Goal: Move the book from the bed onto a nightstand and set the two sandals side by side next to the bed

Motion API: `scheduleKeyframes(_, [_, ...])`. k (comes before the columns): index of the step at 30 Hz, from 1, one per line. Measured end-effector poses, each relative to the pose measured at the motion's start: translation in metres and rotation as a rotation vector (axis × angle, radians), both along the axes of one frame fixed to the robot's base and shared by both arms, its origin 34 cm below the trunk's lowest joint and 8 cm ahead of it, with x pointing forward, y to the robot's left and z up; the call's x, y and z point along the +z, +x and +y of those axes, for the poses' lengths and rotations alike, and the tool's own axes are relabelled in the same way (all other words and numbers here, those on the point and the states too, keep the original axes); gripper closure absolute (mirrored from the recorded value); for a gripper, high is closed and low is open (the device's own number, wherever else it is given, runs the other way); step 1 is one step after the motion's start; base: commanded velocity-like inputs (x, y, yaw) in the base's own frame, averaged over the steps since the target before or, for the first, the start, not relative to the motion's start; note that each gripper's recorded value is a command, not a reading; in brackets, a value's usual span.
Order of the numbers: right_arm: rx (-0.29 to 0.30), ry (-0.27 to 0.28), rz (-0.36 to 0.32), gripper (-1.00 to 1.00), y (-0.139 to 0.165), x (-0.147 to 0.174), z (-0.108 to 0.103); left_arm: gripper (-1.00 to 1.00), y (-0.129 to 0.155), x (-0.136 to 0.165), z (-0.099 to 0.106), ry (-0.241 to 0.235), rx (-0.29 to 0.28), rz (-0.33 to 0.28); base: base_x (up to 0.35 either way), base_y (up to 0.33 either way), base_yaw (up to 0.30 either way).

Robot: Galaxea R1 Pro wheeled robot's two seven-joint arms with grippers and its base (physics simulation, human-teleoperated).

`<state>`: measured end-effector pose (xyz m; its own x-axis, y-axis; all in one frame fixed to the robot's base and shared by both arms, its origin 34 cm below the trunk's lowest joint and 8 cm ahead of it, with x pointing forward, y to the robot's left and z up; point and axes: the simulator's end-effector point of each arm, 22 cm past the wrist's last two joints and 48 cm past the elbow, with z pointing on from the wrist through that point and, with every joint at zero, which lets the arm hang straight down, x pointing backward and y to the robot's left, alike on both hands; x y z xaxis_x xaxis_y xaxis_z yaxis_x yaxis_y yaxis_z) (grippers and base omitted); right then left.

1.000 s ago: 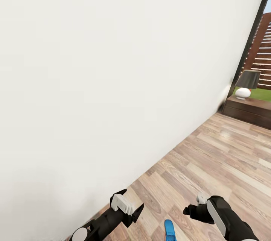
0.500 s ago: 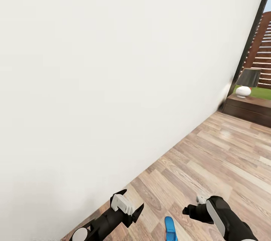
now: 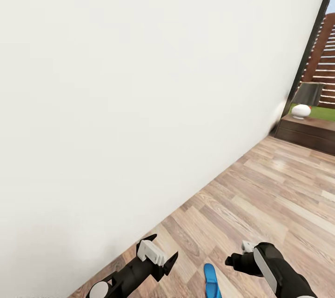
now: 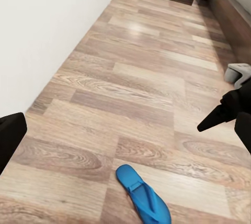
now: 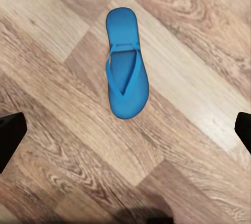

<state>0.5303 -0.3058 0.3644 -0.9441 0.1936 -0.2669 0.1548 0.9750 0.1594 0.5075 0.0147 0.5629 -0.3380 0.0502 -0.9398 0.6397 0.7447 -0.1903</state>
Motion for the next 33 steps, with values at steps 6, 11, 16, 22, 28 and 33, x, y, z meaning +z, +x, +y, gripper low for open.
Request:
scheduleKeyframes(6, [0.002,-0.004,0.0,-1.0,-0.003,-0.013,-0.001,-1.0,-0.003,-0.014,0.0,-0.002,0.001,0.002,0.0,0.0,0.0])
scheduleKeyframes(11, [0.001,-0.004,0.0,-1.0,-0.006,-0.024,-0.001,-1.0,-0.006,-0.025,-0.001,-0.002,0.0,0.002,0.0,0.0,0.0])
scheduleKeyframes(16, [0.001,-0.002,0.0,-1.0,-0.009,-0.036,-0.001,-1.0,-0.009,-0.036,0.0,-0.003,0.001,0.001,0.0,0.0,0.0])
scheduleKeyframes(22, [-0.003,0.003,0.002,-1.0,-0.013,-0.048,-0.004,-1.0,-0.012,-0.049,0.0,-0.004,0.002,0.0,0.0,0.0,0.0])
scheduleKeyframes(28, [-0.001,0.006,0.006,-1.0,-0.017,-0.062,-0.001,-1.0,-0.015,-0.062,0.0,-0.004,0.002,0.004,0.0,0.0,0.0])
scheduleKeyframes(33, [0.0,0.006,0.027,-1.0,-0.021,-0.071,0.0,-1.0,-0.016,-0.071,0.0,-0.004,0.002,0.025,0.0,0.0,0.0])
